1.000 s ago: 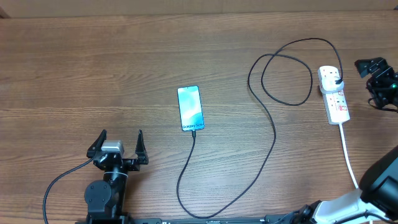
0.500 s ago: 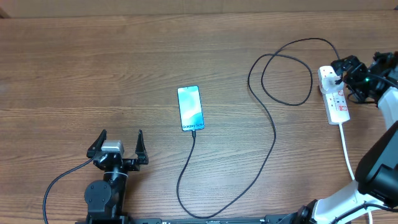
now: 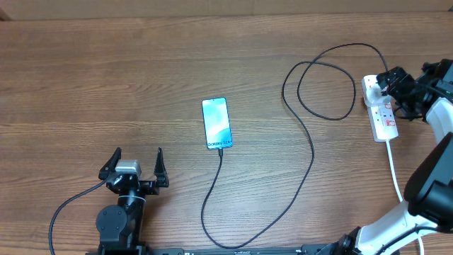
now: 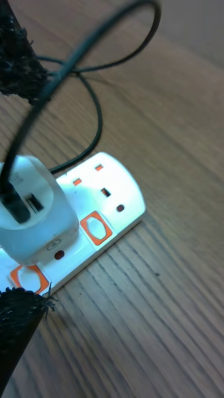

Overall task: Plug charger to phone and switch on socket
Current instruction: 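Lower the right gripper onto the orange switch beside the charger plug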

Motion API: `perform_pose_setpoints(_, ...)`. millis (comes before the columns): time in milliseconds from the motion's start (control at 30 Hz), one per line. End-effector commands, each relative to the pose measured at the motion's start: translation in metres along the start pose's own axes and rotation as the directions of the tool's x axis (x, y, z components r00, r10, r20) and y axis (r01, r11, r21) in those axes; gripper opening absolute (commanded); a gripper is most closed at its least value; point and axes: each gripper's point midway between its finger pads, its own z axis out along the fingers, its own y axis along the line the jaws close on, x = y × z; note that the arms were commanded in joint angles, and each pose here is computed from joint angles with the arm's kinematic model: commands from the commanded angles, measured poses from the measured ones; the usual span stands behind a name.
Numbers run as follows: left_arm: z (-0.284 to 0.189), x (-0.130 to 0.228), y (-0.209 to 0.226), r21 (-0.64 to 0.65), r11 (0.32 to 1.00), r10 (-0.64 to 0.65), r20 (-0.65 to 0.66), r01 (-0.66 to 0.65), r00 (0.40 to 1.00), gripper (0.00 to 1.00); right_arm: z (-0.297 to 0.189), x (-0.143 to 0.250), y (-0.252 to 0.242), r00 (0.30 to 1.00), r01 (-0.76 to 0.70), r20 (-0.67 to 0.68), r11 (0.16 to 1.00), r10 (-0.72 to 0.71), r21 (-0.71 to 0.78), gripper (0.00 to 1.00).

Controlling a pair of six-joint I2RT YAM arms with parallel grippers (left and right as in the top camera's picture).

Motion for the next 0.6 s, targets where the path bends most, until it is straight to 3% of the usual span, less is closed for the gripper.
perform_pose_setpoints(0, 0.000, 0.000, 0.002, -0.010, 1.000, 0.022, 0.006, -0.022, 1.000, 1.00, 0.007, -0.002, 0.000, 1.000, 0.005, -0.005, 1.000, -0.005, -0.015, 1.00)
perform_pose_setpoints(333, 0.000, 0.000, 0.002, -0.010, 1.000, 0.022, 0.006, -0.022, 1.000, 1.00, 0.016, 0.006, -0.006, 0.999, -0.009, -0.038, 1.000, 0.008, -0.008, 1.00)
perform_pose_setpoints(567, 0.000, 0.000, 0.002, -0.011, 1.000, 0.022, 0.006, -0.022, 1.000, 1.00, 0.029, 0.020, 0.002, 0.995, -0.026, -0.101, 0.996, 0.017, -0.087, 0.98)
